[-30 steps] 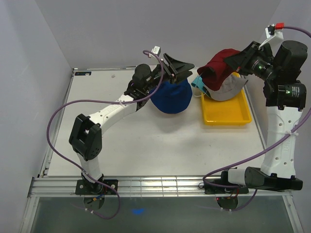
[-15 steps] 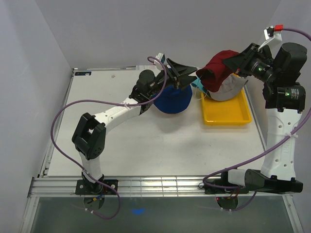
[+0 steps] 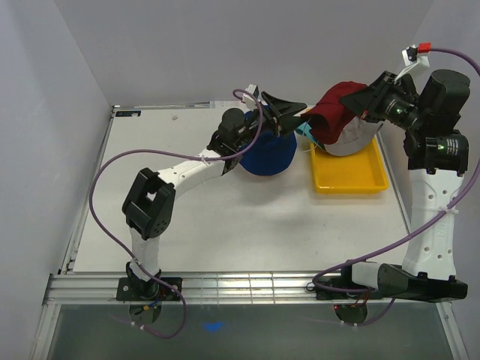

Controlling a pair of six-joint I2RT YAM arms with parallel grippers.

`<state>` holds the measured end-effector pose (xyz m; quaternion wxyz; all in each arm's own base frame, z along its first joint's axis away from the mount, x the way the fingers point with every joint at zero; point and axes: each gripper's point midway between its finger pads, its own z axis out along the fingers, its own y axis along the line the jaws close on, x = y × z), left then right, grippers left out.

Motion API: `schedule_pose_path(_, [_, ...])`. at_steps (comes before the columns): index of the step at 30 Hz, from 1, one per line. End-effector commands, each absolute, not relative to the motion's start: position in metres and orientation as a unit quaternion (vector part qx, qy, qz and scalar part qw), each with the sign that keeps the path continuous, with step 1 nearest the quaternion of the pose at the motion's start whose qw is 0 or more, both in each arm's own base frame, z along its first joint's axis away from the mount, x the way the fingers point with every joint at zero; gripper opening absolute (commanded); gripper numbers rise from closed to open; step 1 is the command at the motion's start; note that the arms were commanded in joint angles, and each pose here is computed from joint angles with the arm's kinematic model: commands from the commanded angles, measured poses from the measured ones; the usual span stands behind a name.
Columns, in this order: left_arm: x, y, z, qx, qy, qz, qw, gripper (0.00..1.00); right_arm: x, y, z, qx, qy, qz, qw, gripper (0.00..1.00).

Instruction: Stack the hats

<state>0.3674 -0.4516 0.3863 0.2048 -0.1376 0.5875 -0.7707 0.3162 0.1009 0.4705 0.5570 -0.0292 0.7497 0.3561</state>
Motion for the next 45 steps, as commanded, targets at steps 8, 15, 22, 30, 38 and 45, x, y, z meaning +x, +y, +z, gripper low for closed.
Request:
schedule_pose_path(8, [0.375, -0.446, 0.432, -0.103, 0.549, -0.797, 0.229, 0.41, 0.308, 0.107, 0.473, -0.084, 0.738, 0.355, 0.567, 0.08])
schedule_pose_path(15, [0.387, -0.454, 0.432, -0.066, 0.556, -0.799, 0.221, 0.21, 0.315, 0.111, 0.449, -0.097, 0.749, 0.365, 0.544, 0.08])
schedule_pose_path(22, [0.403, -0.462, 0.431, -0.03, 0.556, -0.802, 0.216, 0.04, 0.331, 0.108, 0.437, -0.107, 0.76, 0.355, 0.533, 0.08])
schedule_pose_path(30, [0.429, -0.45, 0.431, 0.017, 0.548, -0.803, 0.233, 0.0, 0.356, 0.114, 0.428, -0.12, 0.762, 0.365, 0.522, 0.08])
schedule_pose_path(38, [0.46, -0.411, 0.411, 0.029, 0.555, -0.794, 0.245, 0.0, 0.378, 0.138, 0.42, -0.144, 0.77, 0.358, 0.509, 0.08])
schedule_pose_path(45, [0.469, -0.394, 0.397, 0.046, 0.558, -0.789, 0.254, 0.0, 0.391, 0.172, 0.398, -0.167, 0.789, 0.342, 0.483, 0.08])
